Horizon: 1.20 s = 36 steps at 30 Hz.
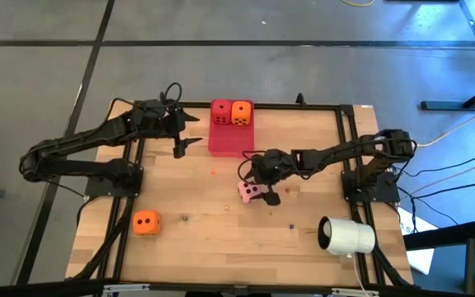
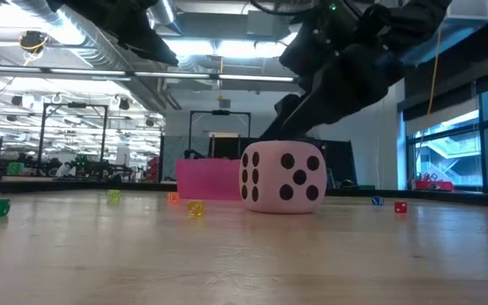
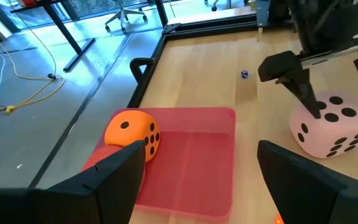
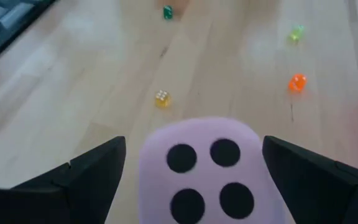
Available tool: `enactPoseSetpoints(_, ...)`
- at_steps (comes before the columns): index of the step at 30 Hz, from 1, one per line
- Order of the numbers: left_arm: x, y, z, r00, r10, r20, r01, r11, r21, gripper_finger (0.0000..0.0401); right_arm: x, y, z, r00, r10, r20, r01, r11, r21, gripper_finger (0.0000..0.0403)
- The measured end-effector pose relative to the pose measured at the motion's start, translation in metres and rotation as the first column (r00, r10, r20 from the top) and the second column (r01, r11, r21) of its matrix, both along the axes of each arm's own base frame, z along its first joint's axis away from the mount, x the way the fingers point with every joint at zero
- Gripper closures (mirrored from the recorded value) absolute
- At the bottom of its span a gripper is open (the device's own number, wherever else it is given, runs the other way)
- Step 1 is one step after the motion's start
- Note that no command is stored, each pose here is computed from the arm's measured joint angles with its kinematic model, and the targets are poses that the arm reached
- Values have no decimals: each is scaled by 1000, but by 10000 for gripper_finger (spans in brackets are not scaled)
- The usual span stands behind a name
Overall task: Pick & Place Dice
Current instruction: Put the large pink dice into the bin
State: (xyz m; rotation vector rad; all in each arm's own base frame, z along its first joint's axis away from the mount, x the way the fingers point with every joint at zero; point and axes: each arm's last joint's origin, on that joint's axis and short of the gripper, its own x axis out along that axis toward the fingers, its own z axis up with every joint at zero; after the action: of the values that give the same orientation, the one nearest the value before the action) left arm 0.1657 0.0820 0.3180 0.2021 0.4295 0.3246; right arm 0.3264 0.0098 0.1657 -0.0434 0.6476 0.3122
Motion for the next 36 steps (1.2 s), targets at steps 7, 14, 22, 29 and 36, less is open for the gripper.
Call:
enactPoseSetpoints(7,0,0,0,1000,2,1,-2,1000,-5,95,6,-1,-14,1000,-16,-22,15,1000,-22,26)
enactPoseSetpoints(14,0,0,0,1000,2,1,-2,1000,-6,95,6,-1,-18,999,-13,-36,12,1000,-27,26)
enactPoseSetpoints(22,0,0,0,1000,2,0,-2,1000,-5,95,7,0,-18,999,-47,-27,44,996,-81,26)
enactPoseSetpoints(29,0,0,0,1000,17,-2,-17,1000,-1,95,4,10,-15,999,-44,-12,42,988,-146,26)
enactPoseSetpoints(36,0,0,0,1000,21,-1,-21,1000,-4,95,4,12,-13,995,-96,-14,94,989,-110,26)
